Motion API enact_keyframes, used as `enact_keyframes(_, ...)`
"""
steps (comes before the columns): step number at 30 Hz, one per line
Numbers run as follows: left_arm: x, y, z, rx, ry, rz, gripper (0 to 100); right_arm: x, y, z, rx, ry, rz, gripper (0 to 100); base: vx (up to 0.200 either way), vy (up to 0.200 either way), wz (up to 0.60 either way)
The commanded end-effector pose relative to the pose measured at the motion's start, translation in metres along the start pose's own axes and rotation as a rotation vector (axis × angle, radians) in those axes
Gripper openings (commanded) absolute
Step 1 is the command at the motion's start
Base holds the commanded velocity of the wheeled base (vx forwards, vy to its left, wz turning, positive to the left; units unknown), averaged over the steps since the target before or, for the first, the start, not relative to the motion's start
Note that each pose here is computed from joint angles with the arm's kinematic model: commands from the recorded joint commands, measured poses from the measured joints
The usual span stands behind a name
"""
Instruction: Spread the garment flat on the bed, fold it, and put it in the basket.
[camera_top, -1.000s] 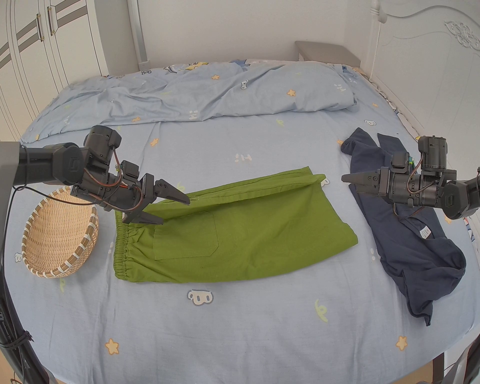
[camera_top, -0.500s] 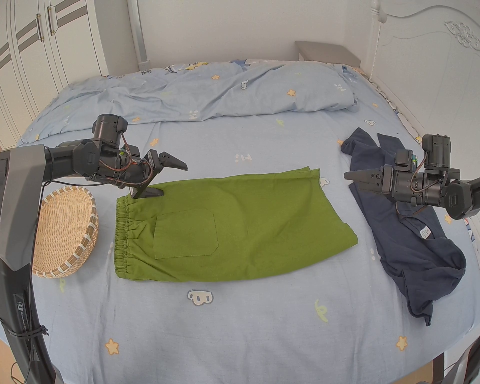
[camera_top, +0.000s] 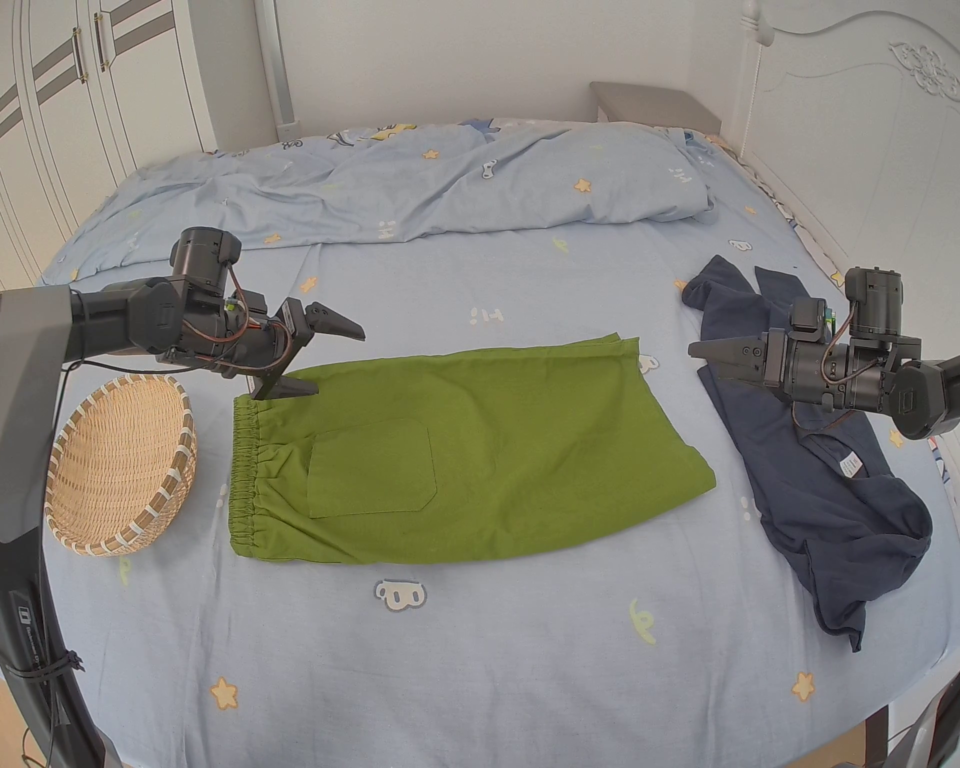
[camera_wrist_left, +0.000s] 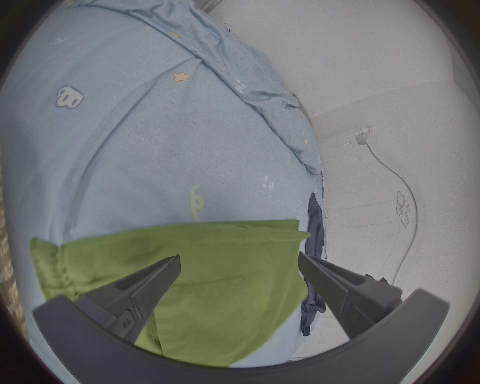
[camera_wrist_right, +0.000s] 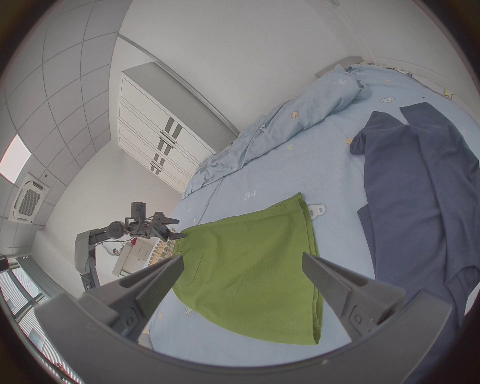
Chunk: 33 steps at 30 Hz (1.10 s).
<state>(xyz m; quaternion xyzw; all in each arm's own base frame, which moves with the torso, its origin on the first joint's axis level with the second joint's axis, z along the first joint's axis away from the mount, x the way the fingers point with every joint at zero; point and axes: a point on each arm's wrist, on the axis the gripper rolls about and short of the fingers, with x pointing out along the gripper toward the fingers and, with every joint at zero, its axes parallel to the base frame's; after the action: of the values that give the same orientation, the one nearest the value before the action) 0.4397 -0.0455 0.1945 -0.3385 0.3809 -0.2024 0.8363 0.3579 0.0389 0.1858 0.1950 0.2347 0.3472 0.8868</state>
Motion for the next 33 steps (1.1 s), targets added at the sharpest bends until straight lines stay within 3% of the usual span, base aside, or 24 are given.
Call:
enact_keyframes(1, -0.053, -0.025, -0.016, 0.021, -0.004, -0.052, 100, 0.0, 0.0, 0.0, -0.002, 0.0, 0.001, 100, 0.0, 0.0, 0.0)
enact_keyframes(7, -0.07, 0.016, -0.063, 0.008, 0.024, 0.003, 100, -0.004, 0.005, 0.002, -0.008, -0.009, 0.005, 100, 0.0, 0.0, 0.0)
enact_keyframes(9, -0.08, 0.038, -0.079, 0.035, -0.018, 0.014, 100, -0.005, 0.005, 0.001, -0.009, -0.007, 0.006, 100, 0.0, 0.0, 0.0)
enact_keyframes(15, -0.097, 0.077, -0.082, 0.078, -0.183, -0.002, 100, -0.005, 0.009, -0.001, -0.01, -0.001, 0.013, 100, 0.0, 0.0, 0.0)
enact_keyframes(17, -0.104, 0.086, -0.079, 0.074, -0.196, -0.007, 100, -0.004, 0.011, -0.002, -0.012, 0.002, 0.018, 100, 0.0, 0.0, 0.0)
enact_keyframes(21, -0.104, 0.102, -0.077, 0.05, -0.167, -0.041, 100, -0.003, 0.013, -0.003, -0.013, 0.006, 0.023, 100, 0.0, 0.0, 0.0)
enact_keyframes(28, -0.076, 0.128, -0.087, 0.082, -0.078, -0.02, 100, -0.001, 0.011, -0.004, -0.011, 0.011, 0.023, 100, 0.0, 0.0, 0.0)
enact_keyframes(33, -0.065, 0.13, -0.092, 0.086, -0.047, -0.018, 100, -0.001, 0.011, -0.004, -0.013, 0.009, 0.023, 100, 0.0, 0.0, 0.0)
